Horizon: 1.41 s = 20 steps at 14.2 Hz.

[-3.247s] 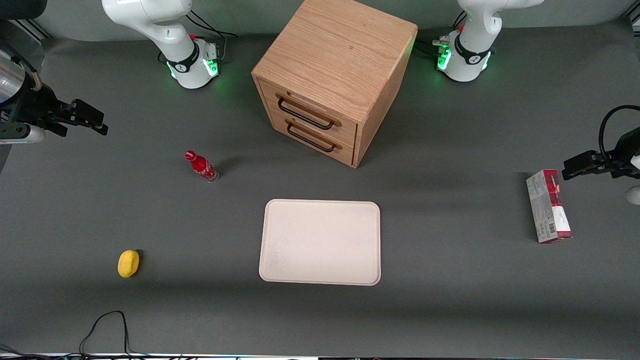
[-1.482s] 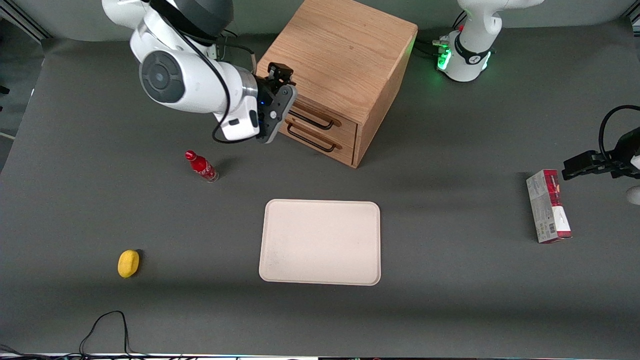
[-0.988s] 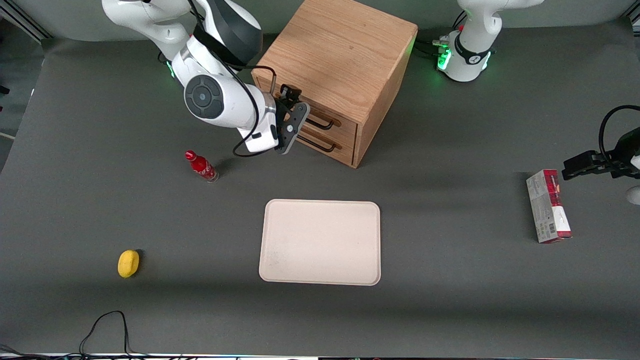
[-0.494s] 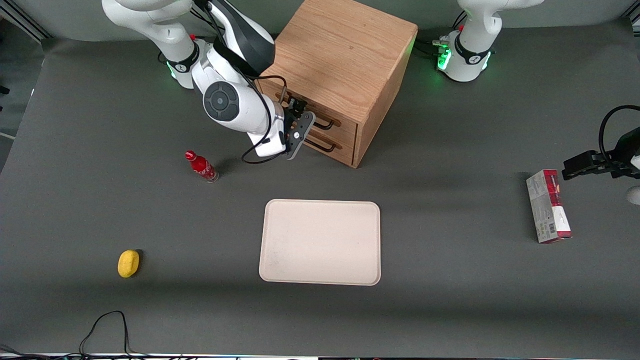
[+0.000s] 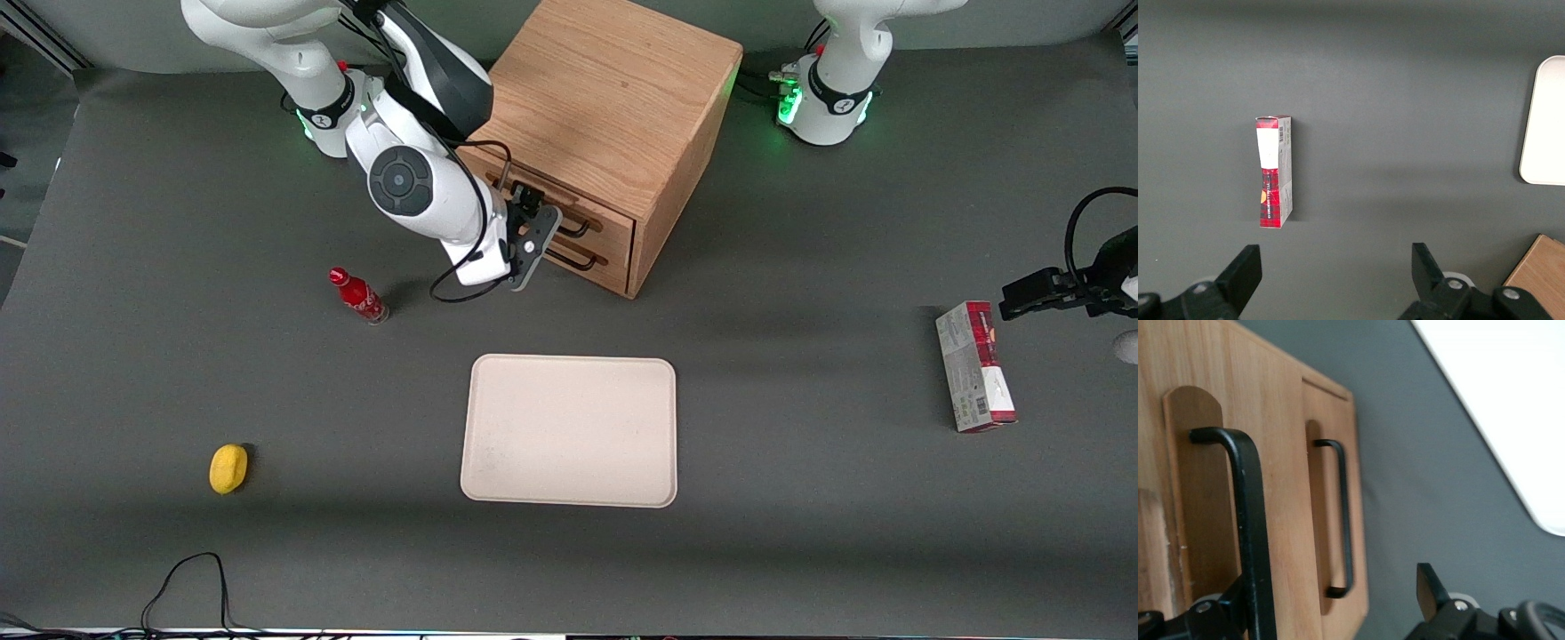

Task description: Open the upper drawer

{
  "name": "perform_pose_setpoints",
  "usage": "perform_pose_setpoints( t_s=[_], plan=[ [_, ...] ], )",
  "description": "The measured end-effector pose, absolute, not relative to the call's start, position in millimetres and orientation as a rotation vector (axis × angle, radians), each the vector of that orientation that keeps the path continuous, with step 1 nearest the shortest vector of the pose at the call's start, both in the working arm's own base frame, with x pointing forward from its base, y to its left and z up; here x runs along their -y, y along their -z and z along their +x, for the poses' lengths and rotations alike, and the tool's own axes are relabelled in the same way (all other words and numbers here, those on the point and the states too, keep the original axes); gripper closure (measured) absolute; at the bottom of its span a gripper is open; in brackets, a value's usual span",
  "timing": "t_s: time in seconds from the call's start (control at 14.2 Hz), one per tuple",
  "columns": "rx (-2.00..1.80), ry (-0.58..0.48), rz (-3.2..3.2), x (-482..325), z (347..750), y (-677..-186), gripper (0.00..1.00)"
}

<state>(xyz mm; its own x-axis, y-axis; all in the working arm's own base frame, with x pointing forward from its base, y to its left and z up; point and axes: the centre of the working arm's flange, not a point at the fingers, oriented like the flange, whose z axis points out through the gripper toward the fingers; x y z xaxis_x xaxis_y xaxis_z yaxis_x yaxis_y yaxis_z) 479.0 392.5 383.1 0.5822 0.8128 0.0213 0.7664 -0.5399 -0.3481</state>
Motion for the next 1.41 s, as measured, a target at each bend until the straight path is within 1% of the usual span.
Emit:
perform_pose_setpoints(
  t_s=[0.28, 0.49, 0.64, 0.85, 1.06, 1.2, 1.27, 1.41],
  plan=[
    [1.274, -0.146, -2.517, -351.5, 537.2, -380.2, 0.0],
    [1.307, -0.13, -2.504, -305.4, 585.6, -387.1, 0.0],
    [1.322, -0.1, -2.501, -282.6, 610.2, -387.6, 0.0],
    [1.313, -0.057, -2.512, -268.6, 631.8, -389.1, 0.0],
    [1.339, -0.021, -2.539, -264.5, 642.4, -398.6, 0.0],
    [1.482, 0.043, -2.647, -252.2, 656.7, -425.8, 0.0],
    [1.522, 0.093, -2.694, -246.4, 664.3, -449.6, 0.0],
    [1.484, 0.193, -2.748, -234.1, 673.0, -502.9, 0.0]
  ],
)
